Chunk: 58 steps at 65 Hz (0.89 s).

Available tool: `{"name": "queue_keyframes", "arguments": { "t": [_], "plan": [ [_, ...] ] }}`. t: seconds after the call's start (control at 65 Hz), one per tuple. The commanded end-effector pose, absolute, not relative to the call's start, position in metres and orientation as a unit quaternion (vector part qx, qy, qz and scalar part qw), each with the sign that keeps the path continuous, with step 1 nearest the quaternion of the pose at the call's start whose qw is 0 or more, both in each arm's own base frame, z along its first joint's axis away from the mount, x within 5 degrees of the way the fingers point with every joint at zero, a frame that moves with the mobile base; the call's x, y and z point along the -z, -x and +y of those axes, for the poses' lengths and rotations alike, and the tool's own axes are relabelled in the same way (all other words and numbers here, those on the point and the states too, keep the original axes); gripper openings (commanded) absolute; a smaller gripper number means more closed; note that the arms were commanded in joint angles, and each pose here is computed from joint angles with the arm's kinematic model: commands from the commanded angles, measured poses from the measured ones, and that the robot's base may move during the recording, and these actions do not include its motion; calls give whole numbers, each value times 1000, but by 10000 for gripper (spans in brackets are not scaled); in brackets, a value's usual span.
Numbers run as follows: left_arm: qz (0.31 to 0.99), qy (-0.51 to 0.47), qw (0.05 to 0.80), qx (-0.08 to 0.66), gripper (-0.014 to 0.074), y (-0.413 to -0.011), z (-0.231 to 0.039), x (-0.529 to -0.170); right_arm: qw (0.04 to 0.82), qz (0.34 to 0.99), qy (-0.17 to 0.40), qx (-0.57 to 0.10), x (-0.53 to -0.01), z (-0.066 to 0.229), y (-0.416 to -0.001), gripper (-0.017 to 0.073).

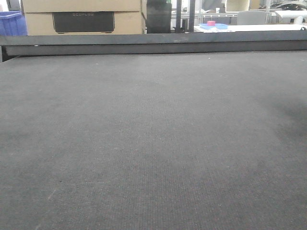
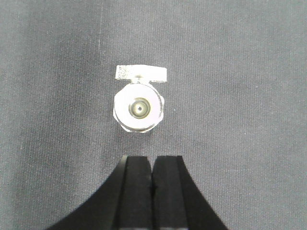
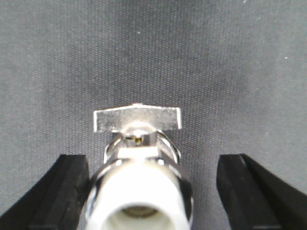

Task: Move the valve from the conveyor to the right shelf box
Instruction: 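Close both grippers on a silver valve each and lift them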

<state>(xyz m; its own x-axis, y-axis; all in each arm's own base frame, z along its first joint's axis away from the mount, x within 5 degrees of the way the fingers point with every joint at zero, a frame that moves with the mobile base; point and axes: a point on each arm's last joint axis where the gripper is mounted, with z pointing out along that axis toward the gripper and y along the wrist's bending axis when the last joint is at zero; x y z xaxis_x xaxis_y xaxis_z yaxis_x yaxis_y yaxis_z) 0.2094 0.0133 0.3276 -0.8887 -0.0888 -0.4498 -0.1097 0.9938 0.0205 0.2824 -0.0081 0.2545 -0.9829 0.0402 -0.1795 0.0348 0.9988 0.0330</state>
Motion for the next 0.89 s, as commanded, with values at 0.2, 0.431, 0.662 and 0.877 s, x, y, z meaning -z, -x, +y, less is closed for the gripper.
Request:
{"name": "queue_keyframes", "arguments": {
  "t": [0.2,0.431,0.662,0.877],
  "plan": [
    [972,55,228,-20,-111,-209,14,-329,58,998,-25,-27,-241,-8,-286,421],
    [972,55,228,-20,-111,-209,14,-329,53,998,-25,-28,-241,-8,-285,367],
    [972,59,226,-7,-111,-209,11,-329,41,998,-25,-29,-240,-7,-283,29],
    [982,60,178,-4,-111,-223,11,-330,45,998,-23,-29,-257,-7,-283,-162]
  ]
}}
